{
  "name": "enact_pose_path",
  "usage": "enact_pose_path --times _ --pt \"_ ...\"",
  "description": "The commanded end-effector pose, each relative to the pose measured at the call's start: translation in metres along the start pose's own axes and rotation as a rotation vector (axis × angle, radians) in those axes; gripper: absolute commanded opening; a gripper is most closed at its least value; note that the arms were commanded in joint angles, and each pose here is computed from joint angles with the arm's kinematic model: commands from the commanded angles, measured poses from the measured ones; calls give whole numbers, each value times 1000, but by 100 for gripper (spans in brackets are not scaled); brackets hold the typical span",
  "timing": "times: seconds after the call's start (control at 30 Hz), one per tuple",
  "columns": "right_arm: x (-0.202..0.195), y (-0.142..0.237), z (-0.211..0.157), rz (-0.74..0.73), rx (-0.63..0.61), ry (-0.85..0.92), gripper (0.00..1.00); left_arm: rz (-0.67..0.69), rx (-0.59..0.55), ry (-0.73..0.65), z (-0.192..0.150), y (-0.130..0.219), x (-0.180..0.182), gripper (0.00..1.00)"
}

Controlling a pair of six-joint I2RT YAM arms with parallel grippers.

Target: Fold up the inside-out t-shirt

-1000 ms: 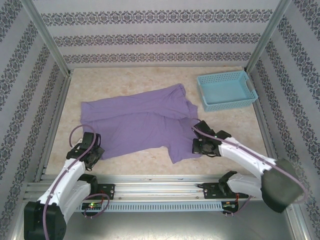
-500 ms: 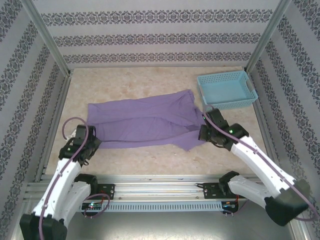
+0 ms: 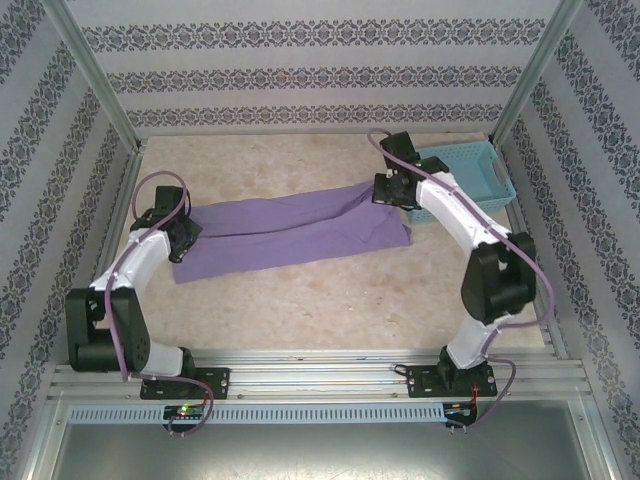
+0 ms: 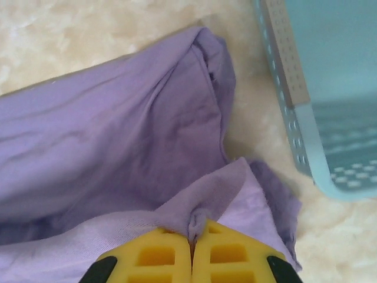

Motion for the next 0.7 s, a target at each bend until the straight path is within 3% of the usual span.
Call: enact_pose_path --times 0.0,0.2,0.27,0.33,0.4,0.53,0.67 --pt "5 -7 21 8 -12 16 0 -25 -39 -16 21 -7 -15 0" --pt "10 -40 41 -26 16 17 0 8 -3 -43 29 -32 -30 0" --pt "10 -51 45 -32 21 12 10 19 14 -52 30 -42 -33 2" --pt "9 -60 47 -37 36 9 28 42 30 -58 33 -51 -33 13" --pt "7 -62 50 -48 41 12 39 60 37 -51 38 -55 -30 23" --pt "5 -46 47 -51 18 35 51 54 12 -63 49 -45 -24 40" --pt "8 -32 30 -11 -12 56 55 35 4 -101 44 -34 -18 43"
Point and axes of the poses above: each hand's point on the last joint's axis, 136 mm out from that joint toward the fingers, its own y axis back along the fingers, its own x axis along the line the jaws close on, z = x × y, the point moved 7 cm from there along y, back along the fingers, and after that the axes turned 2 degrees about y, right-handed, at the moved point
